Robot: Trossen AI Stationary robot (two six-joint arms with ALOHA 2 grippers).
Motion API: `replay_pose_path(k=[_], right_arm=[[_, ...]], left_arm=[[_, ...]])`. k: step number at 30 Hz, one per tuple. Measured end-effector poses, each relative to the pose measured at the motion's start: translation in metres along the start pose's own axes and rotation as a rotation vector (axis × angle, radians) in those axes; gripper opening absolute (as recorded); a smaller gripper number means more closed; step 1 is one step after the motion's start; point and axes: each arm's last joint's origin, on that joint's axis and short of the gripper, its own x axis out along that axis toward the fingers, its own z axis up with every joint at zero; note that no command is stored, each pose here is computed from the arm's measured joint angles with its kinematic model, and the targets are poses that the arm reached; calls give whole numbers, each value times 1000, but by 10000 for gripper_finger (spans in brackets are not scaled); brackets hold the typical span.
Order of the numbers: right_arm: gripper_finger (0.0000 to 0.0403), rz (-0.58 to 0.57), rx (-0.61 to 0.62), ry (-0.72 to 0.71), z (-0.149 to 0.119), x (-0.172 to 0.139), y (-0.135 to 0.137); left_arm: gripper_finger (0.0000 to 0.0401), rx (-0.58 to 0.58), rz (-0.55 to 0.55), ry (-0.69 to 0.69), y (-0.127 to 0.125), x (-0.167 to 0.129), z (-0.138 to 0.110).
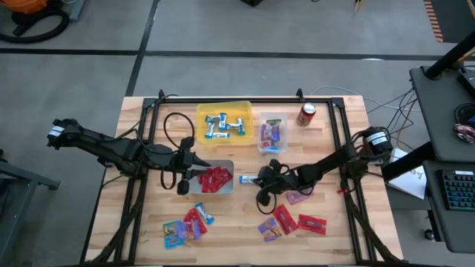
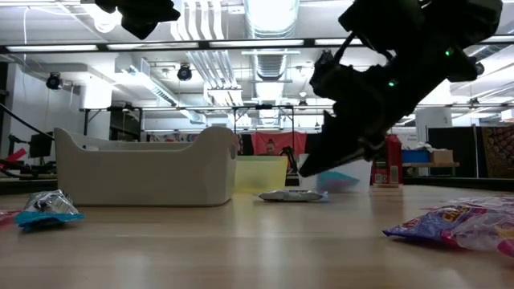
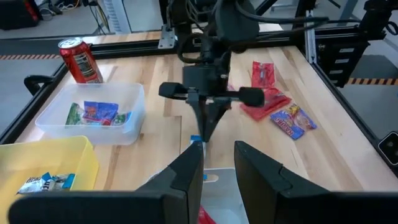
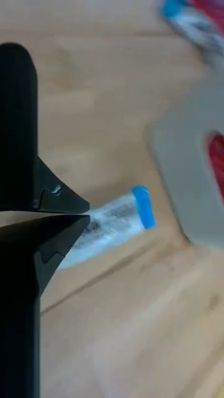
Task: Sort candy
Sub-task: Put the white candy into the yellow bin
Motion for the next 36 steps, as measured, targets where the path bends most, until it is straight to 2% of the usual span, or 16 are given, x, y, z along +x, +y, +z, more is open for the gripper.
replay_pose_path(k=[4,8,16,21,25,36], right_arm=[[18,62,-245,36,2,-7,1],[59,62,-336,33,5,-6,-2],[182,23,-334,21,9,-2,-11],[230,18,-328,17,11,-2,-13],[241,16,-324,12,12,-1,-14],[238,-1,-312,-36,16,-1,-13]], left_arm=[[75,5,-1,-10,0,0,1],[75,3,-3,-14,0,0,1],[75,-3,-4,-15,0,0,1],[75,-3,-4,-15,0,0,1],[75,-3,-4,-16,0,0,2],[76,-4,-4,-20,0,1,2]])
